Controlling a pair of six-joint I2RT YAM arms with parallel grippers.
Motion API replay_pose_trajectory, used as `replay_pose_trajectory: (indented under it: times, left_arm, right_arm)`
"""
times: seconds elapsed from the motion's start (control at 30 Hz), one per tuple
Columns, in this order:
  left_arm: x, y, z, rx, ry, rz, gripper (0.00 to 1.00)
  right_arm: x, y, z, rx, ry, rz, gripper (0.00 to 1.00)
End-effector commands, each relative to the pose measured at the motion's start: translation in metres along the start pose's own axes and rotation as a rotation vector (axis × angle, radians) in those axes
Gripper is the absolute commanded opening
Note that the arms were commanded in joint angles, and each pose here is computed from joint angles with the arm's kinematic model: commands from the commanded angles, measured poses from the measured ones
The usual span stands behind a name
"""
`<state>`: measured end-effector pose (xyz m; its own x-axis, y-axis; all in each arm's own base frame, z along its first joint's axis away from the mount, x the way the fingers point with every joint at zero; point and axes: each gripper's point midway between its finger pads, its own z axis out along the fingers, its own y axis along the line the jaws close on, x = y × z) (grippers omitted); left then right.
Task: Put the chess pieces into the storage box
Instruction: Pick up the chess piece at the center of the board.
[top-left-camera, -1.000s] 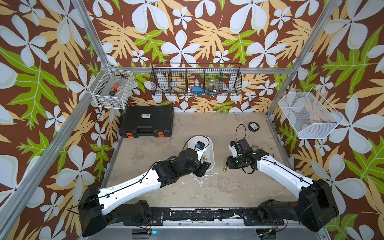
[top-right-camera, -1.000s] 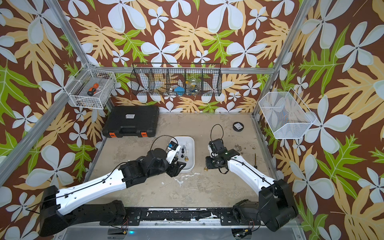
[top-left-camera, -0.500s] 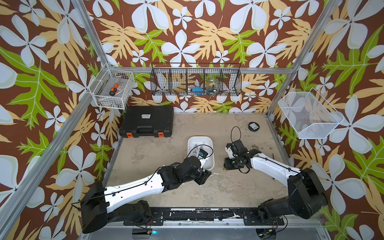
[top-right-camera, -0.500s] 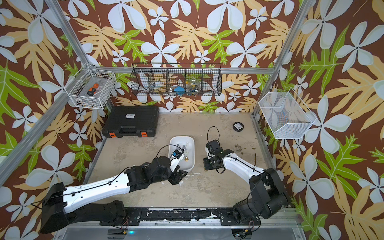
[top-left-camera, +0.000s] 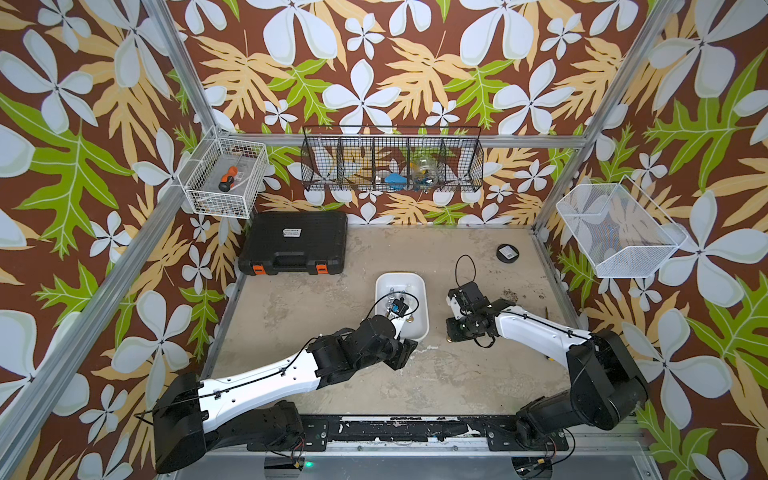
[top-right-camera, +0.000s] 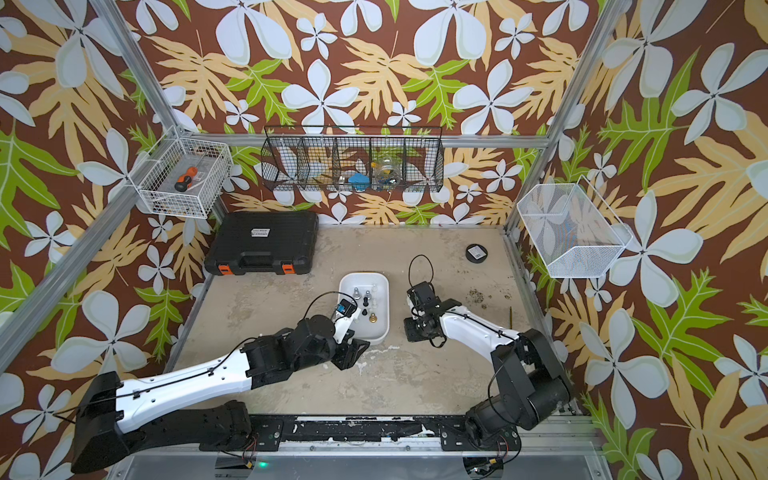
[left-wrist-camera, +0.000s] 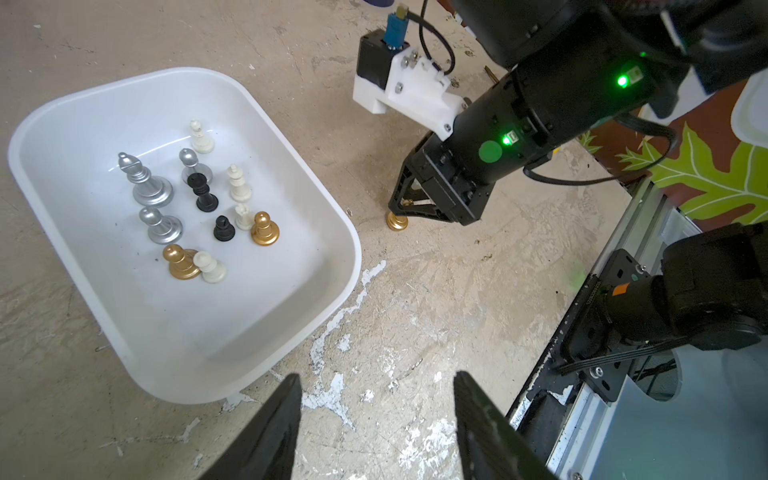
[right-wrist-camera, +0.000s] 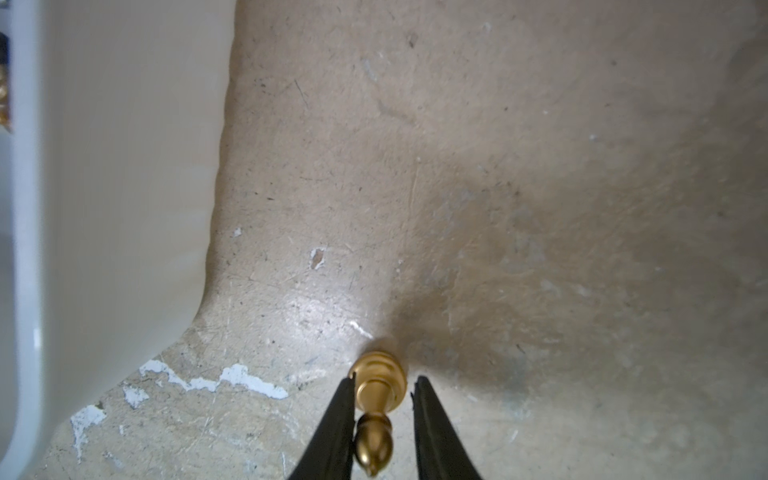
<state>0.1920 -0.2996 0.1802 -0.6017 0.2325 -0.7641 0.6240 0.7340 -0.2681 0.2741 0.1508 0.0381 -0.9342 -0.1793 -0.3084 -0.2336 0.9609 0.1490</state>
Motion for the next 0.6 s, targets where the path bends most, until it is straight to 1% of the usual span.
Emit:
replay_pose_trajectory:
  times: [0.0,0.13,0.23,0.33,0.43,0.57]
  left_arm:
    - [-0.004,0.007,-0.004,-0.034,-0.023,-0.004,0.61]
    - [-0.005,0.016,-0.01,-0.077,-0.039,-0.007,0.61]
    - [-0.007,0.022,-0.016,-0.106,-0.062,-0.021,0.61]
    - [-0.012,0.037,-0.026,-0.169,-0.105,-0.067,0.61]
    - [-0.018,0.061,-0.038,-0.226,-0.152,-0.17,0.61]
    - [-0.019,0.104,-0.052,-0.243,-0.203,-0.357,0.61]
  right_arm:
    - [-0.001,0.001,0.001,0.003,-0.01,-0.011,0.28]
    - [-0.001,0.001,0.002,0.003,-0.004,-0.015,0.25]
    - [-0.004,0.002,-0.001,0.004,-0.014,-0.015,0.18]
    - [-0.009,0.002,-0.01,0.01,-0.031,-0.017,0.13]
    - [-0.021,0.002,-0.028,0.031,-0.06,-0.022,0.1]
    - [-0.05,0.012,-0.066,0.013,-0.138,-0.045,0.09]
